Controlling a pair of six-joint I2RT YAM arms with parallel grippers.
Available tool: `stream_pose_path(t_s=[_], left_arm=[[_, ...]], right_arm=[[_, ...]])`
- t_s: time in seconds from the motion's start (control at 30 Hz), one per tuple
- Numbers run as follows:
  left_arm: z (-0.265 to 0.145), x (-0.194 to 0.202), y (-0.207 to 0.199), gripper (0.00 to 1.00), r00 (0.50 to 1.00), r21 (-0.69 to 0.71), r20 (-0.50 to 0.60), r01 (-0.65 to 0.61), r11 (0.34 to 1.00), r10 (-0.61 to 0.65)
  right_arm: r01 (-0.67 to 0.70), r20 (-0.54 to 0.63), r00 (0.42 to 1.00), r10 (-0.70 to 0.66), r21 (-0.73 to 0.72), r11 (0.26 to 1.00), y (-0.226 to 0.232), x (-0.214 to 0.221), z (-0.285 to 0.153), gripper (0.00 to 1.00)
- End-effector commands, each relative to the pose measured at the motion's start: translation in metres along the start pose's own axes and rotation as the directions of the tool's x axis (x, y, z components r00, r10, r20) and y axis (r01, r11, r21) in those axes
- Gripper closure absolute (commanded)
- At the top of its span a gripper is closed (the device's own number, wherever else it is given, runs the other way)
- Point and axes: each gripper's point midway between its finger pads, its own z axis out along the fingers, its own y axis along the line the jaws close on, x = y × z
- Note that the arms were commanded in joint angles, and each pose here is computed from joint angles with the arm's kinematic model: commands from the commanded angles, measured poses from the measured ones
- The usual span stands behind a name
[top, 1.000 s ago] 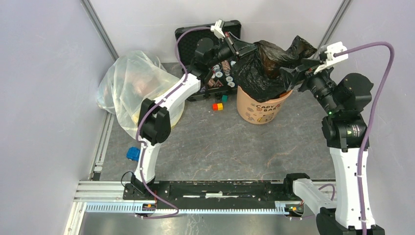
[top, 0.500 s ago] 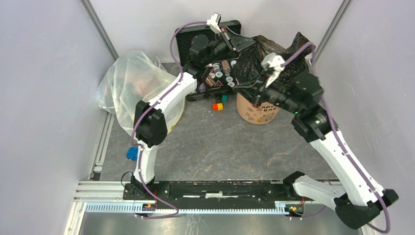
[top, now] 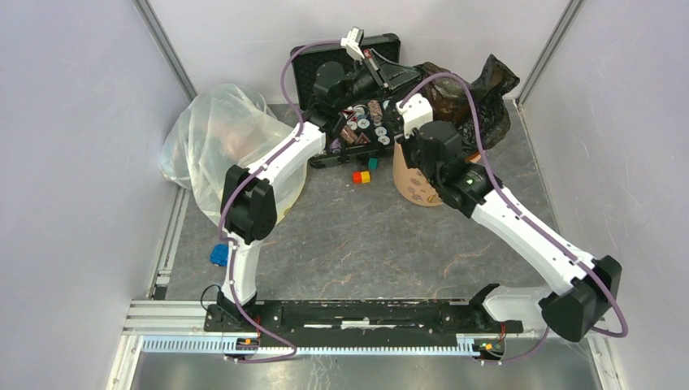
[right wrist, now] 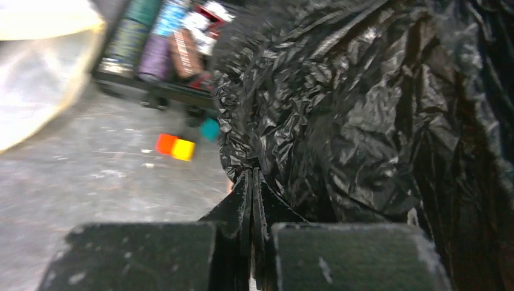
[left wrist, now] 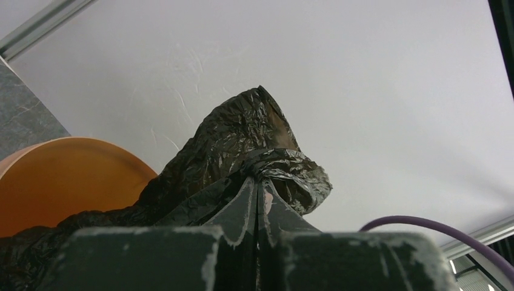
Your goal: Put the trash bags into the trash bin
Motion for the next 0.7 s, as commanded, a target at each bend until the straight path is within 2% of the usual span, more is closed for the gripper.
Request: stream_pose_path(t_s=[0.0,0.23,0.47,0.57,0.67], left_arm=[[-0.006,-0.010,-0.045,0.98,1.000,0.103,0.015,-0.020,0.994,0.018],[-0.002,-0.006,-0.030,0.98,1.000,0.093,0.003,-0.002,0.996,0.002],[-0.005,0.005,0.005,0.98,1.000,0.042,-0.015,0.022,0.999,-0.022],[-0.007,0.009,0.016,0.98,0.999,0.033,-0.020,0.036,0.999,-0.035],[-0.009,0.012,0.023,0.98,0.999,0.025,-0.027,0.045,0.999,-0.044]], right_arm=[[0.056,-0.039,0.998,-0.044,0.362,0.930,-0.070,-0.008,-0.003,1.00],[0.105,-0.211,0.978,-0.003,0.477,0.873,-0.114,0.032,0.026,1.00],[0.120,-0.318,0.948,0.019,0.412,0.903,-0.119,0.074,0.045,1.00],[0.121,-0.318,0.948,0.006,0.377,0.918,-0.114,0.071,0.043,1.00],[0.103,-0.265,0.964,-0.013,0.329,0.939,-0.111,0.047,0.032,1.00]])
